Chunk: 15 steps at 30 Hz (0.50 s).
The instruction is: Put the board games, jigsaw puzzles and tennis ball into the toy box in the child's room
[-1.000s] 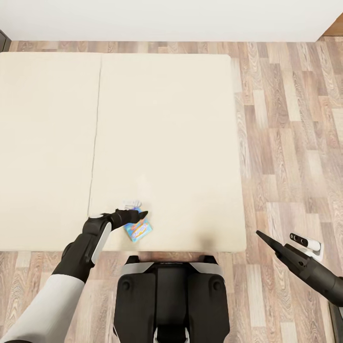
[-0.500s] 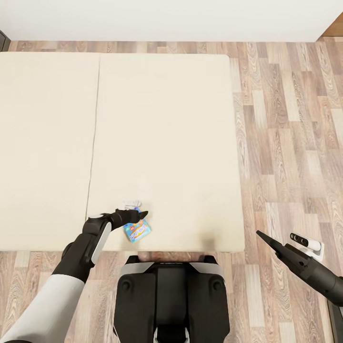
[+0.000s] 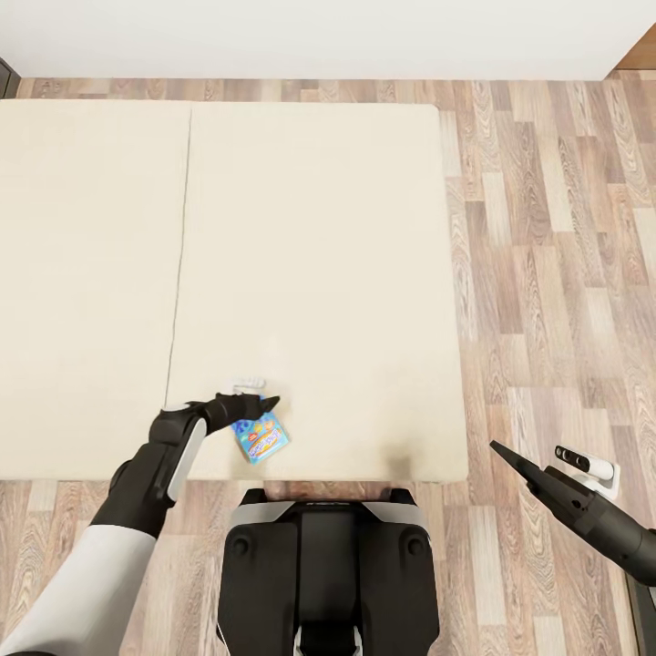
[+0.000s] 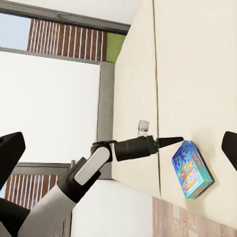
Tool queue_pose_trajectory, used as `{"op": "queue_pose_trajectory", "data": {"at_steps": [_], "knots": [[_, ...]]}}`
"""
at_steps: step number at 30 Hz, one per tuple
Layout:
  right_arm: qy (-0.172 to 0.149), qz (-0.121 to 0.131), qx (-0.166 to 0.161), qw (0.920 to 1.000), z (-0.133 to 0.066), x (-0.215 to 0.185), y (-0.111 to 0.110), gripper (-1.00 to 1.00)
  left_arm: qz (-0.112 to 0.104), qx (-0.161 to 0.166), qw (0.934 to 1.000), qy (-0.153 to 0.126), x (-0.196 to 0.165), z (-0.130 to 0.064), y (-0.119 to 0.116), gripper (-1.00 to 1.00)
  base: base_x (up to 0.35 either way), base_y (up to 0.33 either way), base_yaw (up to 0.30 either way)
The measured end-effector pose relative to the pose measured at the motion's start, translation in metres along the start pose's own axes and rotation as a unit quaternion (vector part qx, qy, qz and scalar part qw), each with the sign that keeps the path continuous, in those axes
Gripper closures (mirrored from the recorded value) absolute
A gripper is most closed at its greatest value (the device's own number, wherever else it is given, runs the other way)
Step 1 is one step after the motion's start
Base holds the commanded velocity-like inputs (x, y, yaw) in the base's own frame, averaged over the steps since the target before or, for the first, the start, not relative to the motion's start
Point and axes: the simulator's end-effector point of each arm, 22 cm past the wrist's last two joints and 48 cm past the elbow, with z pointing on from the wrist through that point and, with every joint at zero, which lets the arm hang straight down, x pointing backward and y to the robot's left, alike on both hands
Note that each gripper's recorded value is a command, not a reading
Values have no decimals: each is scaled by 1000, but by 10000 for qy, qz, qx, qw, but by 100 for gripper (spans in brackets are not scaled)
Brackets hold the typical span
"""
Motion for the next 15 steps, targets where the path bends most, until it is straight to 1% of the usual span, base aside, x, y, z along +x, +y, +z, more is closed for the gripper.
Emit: {"op": "queue_pose_trajectory", "data": {"at_steps": [2, 6, 8, 11, 15], "knots": [[-1, 1, 0, 10000, 0, 0, 0, -100, -41, -15, 10000, 31, 1, -1, 2, -100, 0, 0, 0], [2, -1, 2, 10000, 0, 0, 0, -100, -203, -92, 9997, 54, -1, -6, 12, -100, 0, 0, 0], [2, -4, 0, 10000, 0, 0, 0, -100, -300, -131, 9994, 122, 1, -8, 18, -100, 0, 0, 0], [2, -3, -4, 10000, 0, 0, 0, -100, -453, -182, 9982, 340, 10, -12, 24, -100, 0, 0, 0], [1, -3, -7, 10000, 0, 0, 0, -100, -587, -228, 9969, 476, 17, -15, 31, -100, 0, 0, 0]]}}
